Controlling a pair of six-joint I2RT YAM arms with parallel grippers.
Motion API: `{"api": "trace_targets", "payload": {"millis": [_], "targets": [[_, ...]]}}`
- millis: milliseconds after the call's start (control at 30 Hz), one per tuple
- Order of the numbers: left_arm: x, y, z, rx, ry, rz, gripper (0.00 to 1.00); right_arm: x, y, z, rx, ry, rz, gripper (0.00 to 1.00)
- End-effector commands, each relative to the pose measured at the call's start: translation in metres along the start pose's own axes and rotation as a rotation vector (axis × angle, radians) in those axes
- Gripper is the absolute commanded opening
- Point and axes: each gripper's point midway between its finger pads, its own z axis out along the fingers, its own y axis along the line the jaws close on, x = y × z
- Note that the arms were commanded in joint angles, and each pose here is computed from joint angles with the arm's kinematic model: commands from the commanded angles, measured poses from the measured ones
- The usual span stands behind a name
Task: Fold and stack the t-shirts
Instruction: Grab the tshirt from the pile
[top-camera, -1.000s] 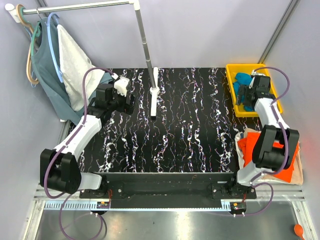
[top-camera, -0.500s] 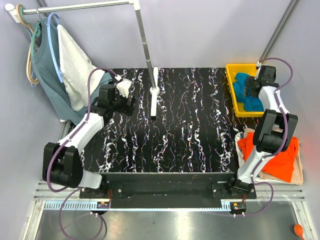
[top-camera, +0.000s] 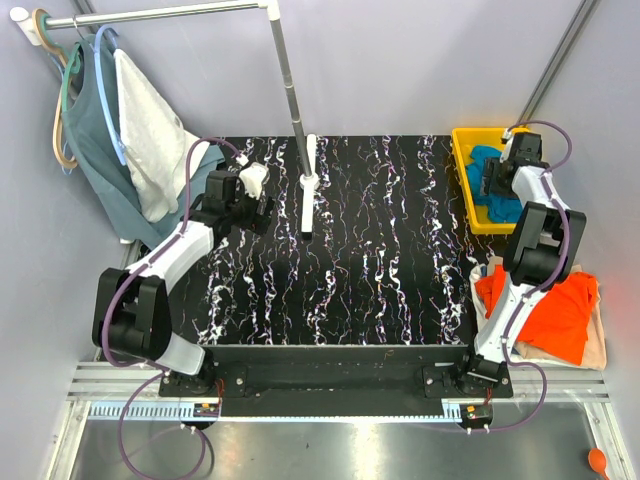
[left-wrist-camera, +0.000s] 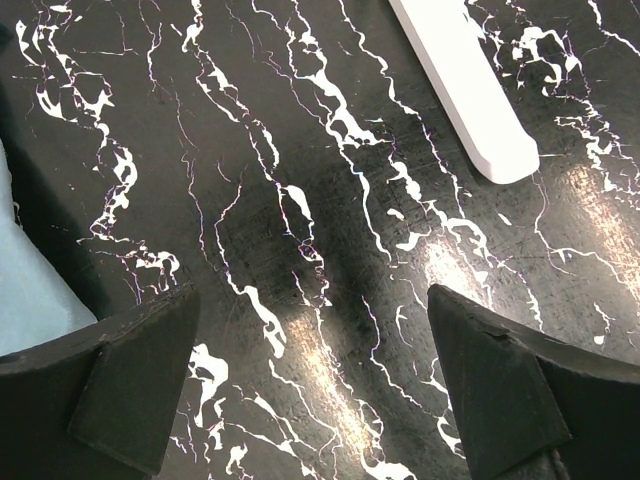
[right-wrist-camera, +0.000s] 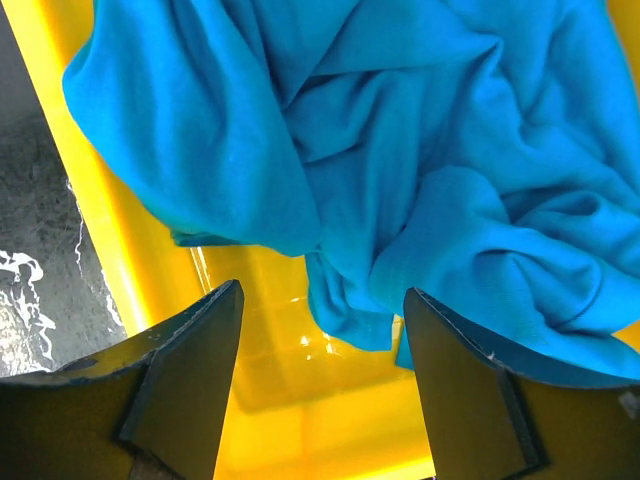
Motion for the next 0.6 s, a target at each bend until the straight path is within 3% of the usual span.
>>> {"api": "trace_targets", "payload": {"millis": [0, 567], "targets": [[-0.031, 0.011, 0.001, -0.040, -0.080, 0.029, 0.99, -0.016, 0.007, -0.002, -0.039, -0.028, 0.002, 0.73], [-0.026, 0.014, 0.006, -0.060, -0.055, 0.032, 0.99, -0.016, 0.022, 0.029, -0.114, -0.009, 0.020, 0.59]]}}
